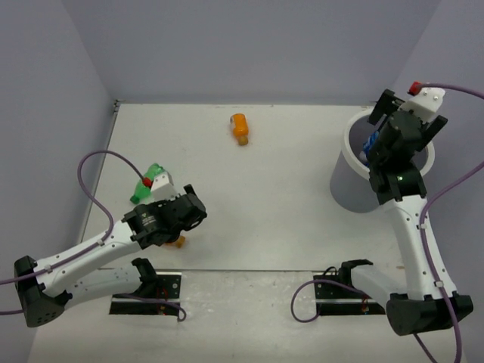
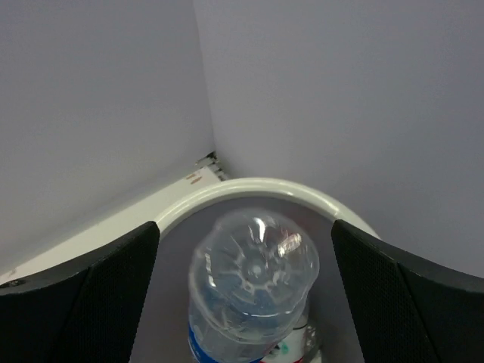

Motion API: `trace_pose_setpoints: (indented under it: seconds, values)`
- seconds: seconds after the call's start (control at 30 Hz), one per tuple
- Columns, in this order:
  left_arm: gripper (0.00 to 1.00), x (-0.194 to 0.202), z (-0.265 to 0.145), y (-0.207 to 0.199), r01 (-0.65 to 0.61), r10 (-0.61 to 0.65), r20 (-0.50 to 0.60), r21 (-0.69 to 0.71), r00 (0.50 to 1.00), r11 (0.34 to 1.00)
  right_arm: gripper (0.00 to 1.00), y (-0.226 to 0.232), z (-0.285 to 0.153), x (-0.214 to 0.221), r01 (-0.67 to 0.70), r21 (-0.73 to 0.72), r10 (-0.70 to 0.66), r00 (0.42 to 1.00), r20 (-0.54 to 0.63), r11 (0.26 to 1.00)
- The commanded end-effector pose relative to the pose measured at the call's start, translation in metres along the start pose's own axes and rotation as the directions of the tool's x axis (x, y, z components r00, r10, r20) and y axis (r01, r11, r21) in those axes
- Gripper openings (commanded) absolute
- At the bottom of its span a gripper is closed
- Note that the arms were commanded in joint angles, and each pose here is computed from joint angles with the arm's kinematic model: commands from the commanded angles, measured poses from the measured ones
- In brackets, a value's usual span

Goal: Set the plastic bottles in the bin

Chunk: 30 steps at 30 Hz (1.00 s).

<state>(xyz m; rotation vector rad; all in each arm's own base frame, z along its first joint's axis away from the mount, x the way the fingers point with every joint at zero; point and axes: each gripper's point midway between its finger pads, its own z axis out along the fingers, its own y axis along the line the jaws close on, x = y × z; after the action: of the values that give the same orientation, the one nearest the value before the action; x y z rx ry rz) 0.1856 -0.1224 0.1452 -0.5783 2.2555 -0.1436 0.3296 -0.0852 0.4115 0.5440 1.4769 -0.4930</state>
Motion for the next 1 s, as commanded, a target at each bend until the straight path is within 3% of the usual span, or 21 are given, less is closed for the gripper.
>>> trace_pose_setpoints:
  seconds: [0.0,0.3,0.4,0.5,0.73,0.87,0.97]
  values:
    - [1.00,0.009,0.005,0.023,0.055,-0.055,-0.001,-0.104,0.998,0.993,0.99,-0.002,-0.034,-0.007,-0.184,-0.115,0.179,0.983,-0.050,0.976]
    - [1.00,0.006,0.002,0.049,0.135,-0.128,0.046,-0.206,0.991,0.969,0.99,0.029,-0.065,-0.004,-0.256,-0.350,0.219,0.965,-0.142,0.901]
    - [1.00,0.007,0.006,0.056,0.161,-0.150,0.067,-0.220,0.986,0.962,0.99,0.073,-0.093,-0.010,-0.290,-0.590,0.208,0.956,-0.205,0.753]
    - [1.00,0.009,0.009,0.056,0.149,-0.137,0.070,-0.211,0.988,0.966,0.99,0.097,-0.118,-0.015,-0.300,-0.729,0.197,0.954,-0.226,0.616]
    - [1.00,0.011,0.043,0.054,0.074,-0.068,0.032,-0.219,0.997,0.973,0.99,0.131,-0.139,-0.006,-0.304,-0.843,0.109,0.952,-0.286,0.445]
    - [1.00,0.014,0.062,0.060,0.115,-0.119,-0.002,-0.234,0.993,0.965,0.99,0.167,-0.171,0.003,-0.286,-0.935,-0.038,0.953,-0.300,0.207]
    - [1.00,0.012,0.061,0.065,0.126,-0.126,0.017,-0.249,0.992,0.960,0.99,0.195,-0.177,0.023,-0.278,-0.950,-0.174,0.938,-0.301,0.145]
